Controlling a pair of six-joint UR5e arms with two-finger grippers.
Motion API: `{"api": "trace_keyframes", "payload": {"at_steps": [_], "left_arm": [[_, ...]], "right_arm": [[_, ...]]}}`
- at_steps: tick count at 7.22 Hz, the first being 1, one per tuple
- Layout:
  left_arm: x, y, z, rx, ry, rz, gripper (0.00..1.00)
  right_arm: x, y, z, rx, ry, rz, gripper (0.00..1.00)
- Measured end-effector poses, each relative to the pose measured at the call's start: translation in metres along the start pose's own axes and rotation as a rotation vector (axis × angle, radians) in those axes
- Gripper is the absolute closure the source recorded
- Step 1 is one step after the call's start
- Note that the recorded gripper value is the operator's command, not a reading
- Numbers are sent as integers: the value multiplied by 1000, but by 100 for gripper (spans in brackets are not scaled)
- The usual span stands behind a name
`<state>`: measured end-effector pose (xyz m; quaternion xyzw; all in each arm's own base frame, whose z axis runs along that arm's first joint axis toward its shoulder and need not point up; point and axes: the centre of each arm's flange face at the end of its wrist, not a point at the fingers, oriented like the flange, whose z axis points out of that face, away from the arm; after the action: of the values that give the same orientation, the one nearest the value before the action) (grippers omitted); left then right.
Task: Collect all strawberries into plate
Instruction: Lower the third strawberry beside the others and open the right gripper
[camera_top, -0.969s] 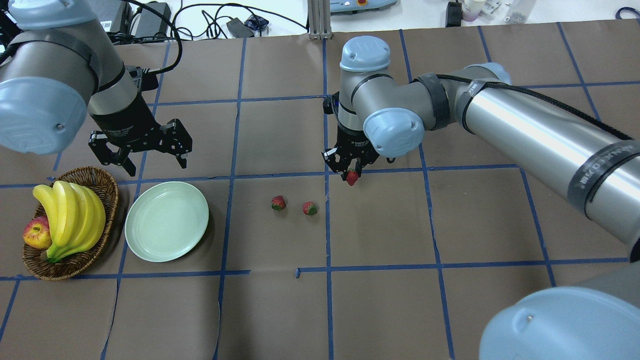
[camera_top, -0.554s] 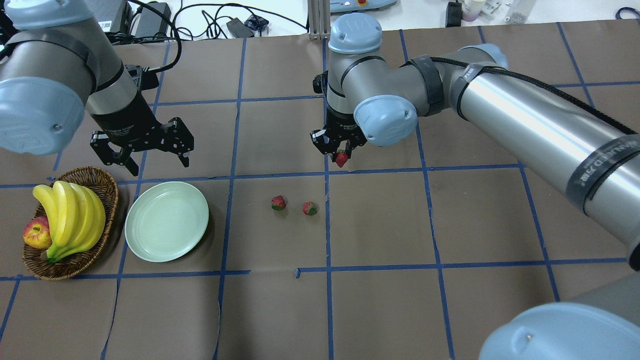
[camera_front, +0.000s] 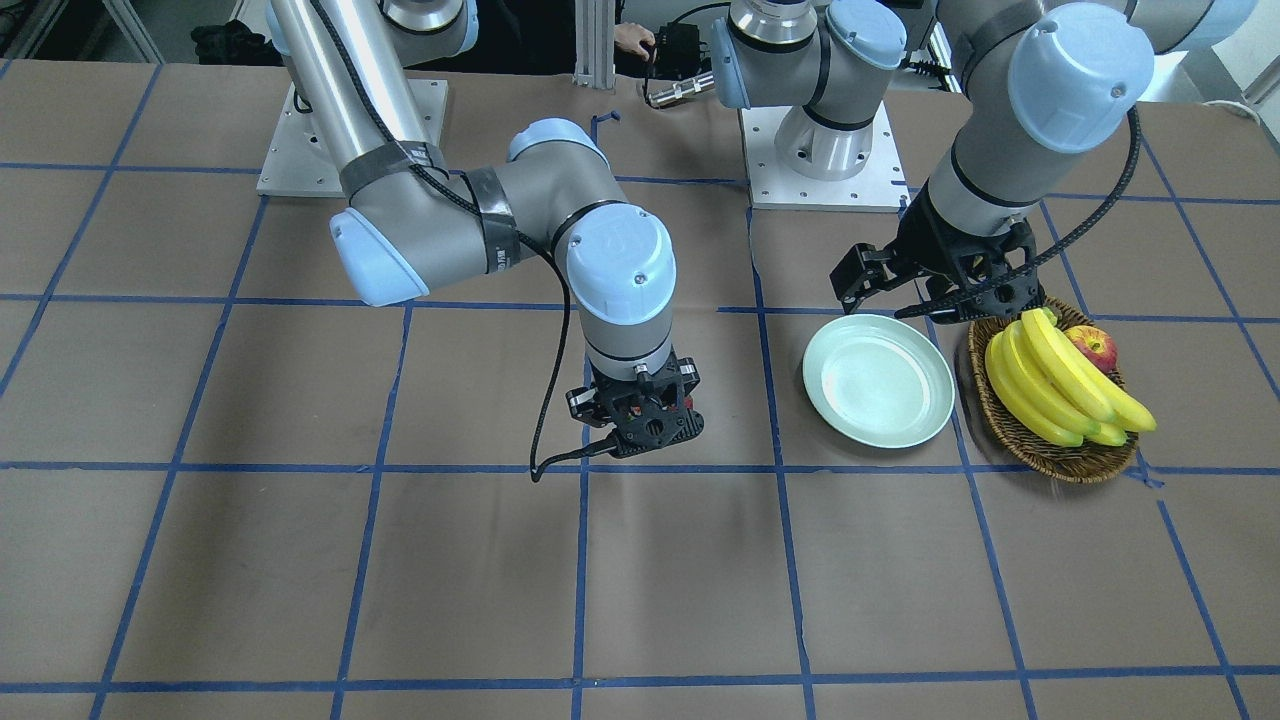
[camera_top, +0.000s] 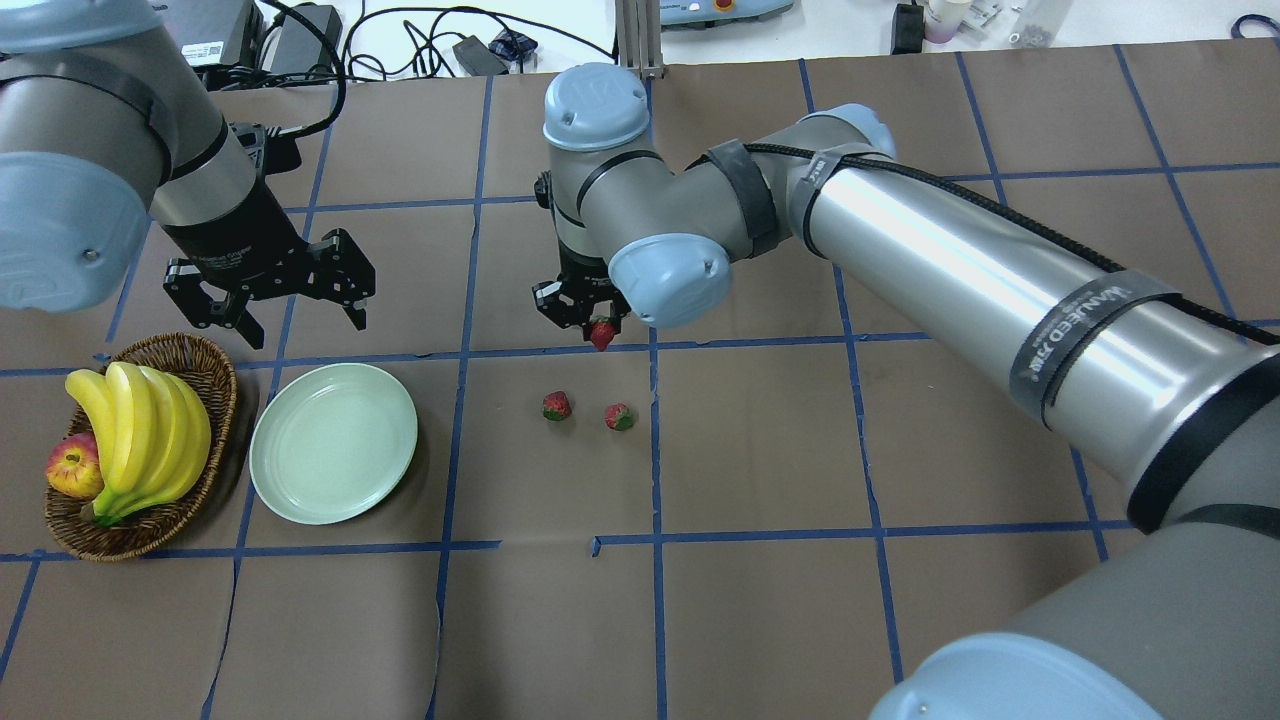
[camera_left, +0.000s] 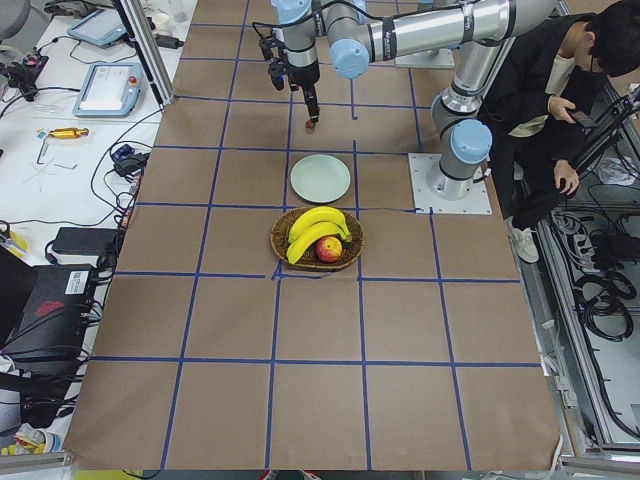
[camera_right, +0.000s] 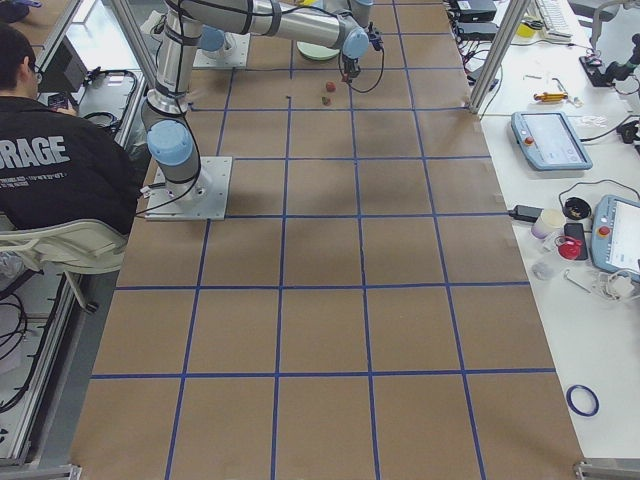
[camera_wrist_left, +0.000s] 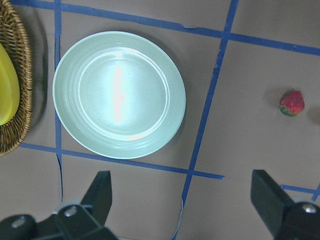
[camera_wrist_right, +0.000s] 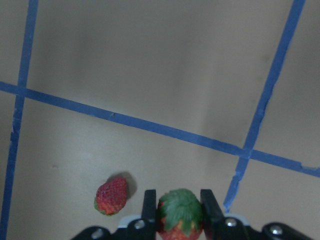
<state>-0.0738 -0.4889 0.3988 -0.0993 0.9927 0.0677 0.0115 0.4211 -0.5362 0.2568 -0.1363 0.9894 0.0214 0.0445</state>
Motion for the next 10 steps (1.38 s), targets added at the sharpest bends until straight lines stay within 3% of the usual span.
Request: {"api": "trace_keyframes", "payload": {"at_steps": [1, 2, 3, 4, 6, 9, 10], "left_arm": [[0, 1, 2, -4, 1, 0, 0], [1, 1, 4, -9, 1, 0, 0], [2, 1, 6, -14, 0, 1, 0], [2, 1, 7, -18, -1, 1, 0], [2, 0, 11, -26, -1, 3, 0], [3, -1, 13, -35, -3, 3, 0], [3, -1, 13, -36, -4, 3, 0]], "right_arm": [[-8, 1, 15, -22, -15, -6, 100], [-12, 1, 28, -44, -39, -9, 94], [-14, 1, 39, -63, -50, -10, 78], [-13, 2, 48, -80, -53, -11, 73], [-11, 8, 64, -112, -49, -13, 52], [-10, 10, 69, -122, -49, -14, 1], [-10, 10, 69, -121, -50, -15, 0]]}}
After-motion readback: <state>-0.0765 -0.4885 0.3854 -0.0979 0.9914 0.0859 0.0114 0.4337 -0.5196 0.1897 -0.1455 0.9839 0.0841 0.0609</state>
